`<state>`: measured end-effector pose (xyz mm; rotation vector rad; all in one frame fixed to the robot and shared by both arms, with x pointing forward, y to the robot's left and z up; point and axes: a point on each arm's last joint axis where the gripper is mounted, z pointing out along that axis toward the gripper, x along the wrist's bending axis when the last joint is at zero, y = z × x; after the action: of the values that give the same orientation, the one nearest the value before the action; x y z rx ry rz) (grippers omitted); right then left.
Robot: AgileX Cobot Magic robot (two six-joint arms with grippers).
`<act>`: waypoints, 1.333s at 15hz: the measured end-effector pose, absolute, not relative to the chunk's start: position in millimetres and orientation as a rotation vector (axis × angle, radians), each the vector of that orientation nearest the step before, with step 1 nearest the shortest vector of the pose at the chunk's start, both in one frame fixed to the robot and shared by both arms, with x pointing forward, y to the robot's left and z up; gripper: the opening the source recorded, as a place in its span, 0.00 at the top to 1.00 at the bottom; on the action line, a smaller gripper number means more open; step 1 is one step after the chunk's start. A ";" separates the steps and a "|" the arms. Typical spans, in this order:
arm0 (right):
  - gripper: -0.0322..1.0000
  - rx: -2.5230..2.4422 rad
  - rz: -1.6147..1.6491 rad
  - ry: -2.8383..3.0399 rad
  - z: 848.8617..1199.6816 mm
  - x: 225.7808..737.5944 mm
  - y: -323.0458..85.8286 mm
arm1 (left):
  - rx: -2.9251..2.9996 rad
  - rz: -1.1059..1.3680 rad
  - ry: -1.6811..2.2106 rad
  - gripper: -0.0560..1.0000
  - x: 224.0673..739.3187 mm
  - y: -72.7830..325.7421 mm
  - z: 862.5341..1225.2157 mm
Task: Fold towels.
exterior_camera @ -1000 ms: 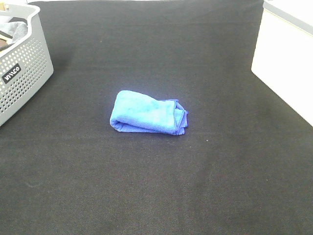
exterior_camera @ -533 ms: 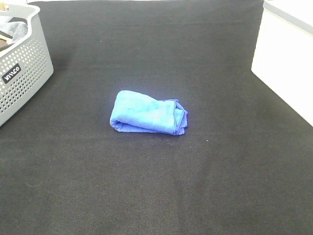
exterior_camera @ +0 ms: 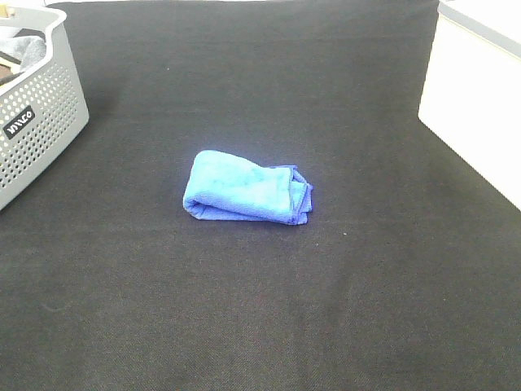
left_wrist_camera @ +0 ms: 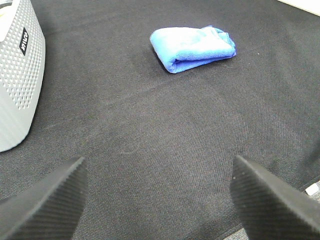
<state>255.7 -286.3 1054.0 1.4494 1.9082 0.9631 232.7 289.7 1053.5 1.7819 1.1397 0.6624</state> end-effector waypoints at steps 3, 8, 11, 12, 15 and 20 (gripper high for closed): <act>0.24 1.449 0.962 1.908 1054.0 255.7 -286.4 | 1.776 0.668 1.150 0.23 232.8 289.6 1053.5; 0.24 1.508 0.950 1.780 1055.0 250.8 -287.7 | 1.647 0.814 1.348 0.23 231.9 288.7 1053.5; 0.24 1.491 0.969 1.679 1055.5 239.5 -287.9 | 1.626 0.836 1.382 0.23 232.3 288.5 1053.5; 0.24 1.473 0.987 1.663 1055.5 235.5 -287.5 | 1.626 0.836 1.382 0.23 232.3 288.5 1053.5; 0.24 1.455 1.001 1.645 1055.3 231.6 -287.4 | 1.626 0.836 1.382 0.23 232.3 288.5 1053.5; 0.24 1.455 1.001 1.645 1055.3 231.6 -287.4 | 1.626 0.836 1.382 0.23 232.3 288.5 1053.5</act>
<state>231.6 -287.4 1055.3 1.4549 1.6446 1.0010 232.3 288.5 1053.5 1.6259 1.3818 0.8358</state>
